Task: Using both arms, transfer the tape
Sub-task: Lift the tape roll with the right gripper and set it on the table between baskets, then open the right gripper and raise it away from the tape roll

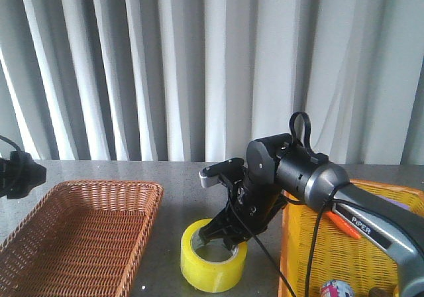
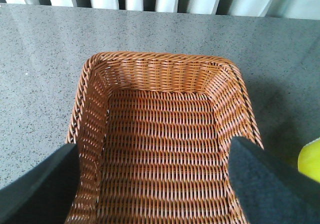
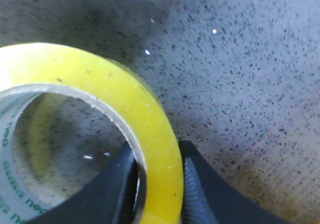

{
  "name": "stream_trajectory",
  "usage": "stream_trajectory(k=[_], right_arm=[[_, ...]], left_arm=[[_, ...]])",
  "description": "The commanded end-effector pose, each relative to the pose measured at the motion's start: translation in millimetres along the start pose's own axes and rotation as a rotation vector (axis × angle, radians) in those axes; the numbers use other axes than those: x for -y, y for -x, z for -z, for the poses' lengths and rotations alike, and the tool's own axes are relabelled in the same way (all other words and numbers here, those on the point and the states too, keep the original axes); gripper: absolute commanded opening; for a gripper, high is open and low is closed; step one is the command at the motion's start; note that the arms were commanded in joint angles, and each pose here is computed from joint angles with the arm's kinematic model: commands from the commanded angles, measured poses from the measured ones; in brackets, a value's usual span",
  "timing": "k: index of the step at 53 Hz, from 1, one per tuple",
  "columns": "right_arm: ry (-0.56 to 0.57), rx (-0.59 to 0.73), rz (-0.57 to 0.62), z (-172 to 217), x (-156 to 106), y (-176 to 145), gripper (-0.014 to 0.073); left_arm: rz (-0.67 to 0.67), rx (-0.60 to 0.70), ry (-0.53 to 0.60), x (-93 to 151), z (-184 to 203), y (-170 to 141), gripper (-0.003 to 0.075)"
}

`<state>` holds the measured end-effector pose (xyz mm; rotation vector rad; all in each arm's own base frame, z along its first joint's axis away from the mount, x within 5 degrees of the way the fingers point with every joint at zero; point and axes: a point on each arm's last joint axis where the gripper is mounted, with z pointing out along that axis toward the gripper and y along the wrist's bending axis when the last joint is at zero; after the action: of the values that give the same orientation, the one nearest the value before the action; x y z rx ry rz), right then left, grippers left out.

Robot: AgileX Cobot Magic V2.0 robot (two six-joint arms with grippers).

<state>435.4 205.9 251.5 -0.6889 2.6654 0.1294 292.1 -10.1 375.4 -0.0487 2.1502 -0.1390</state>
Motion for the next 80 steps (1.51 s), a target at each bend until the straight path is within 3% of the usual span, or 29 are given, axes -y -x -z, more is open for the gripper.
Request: stream_trajectory(k=[1, 14, 34, 53, 61, 80], right_arm=[[-0.021, 0.126, -0.01, 35.3, 3.8, 11.8, 0.0113], [-0.036, 0.095, -0.005, 24.5, 5.4, 9.9, 0.0166], [-0.033, 0.036, -0.011, 22.6, 6.3, 4.7, 0.0435], [-0.026, 0.048, -0.013, 33.6, 5.3, 4.7, 0.0448], [-0.068, 0.135, 0.003, 62.7, 8.1, 8.9, 0.0448], [-0.19, 0.455, -0.011, 195.7, 23.8, 2.1, 0.0435]], left_arm=[[0.002, 0.113, -0.019, 5.4, 15.7, 17.0, 0.0591], [0.002, 0.113, -0.019, 5.4, 15.7, 17.0, 0.0591], [0.002, 0.111, -0.019, 5.4, 15.7, 16.8, 0.0591], [0.003, 0.11, -0.02, 5.5, 15.7, 16.7, 0.0591], [0.003, 0.109, -0.02, 5.5, 15.7, 16.6, 0.0591], [0.003, 0.092, -0.02, 5.5, 15.5, 15.1, 0.0591]])
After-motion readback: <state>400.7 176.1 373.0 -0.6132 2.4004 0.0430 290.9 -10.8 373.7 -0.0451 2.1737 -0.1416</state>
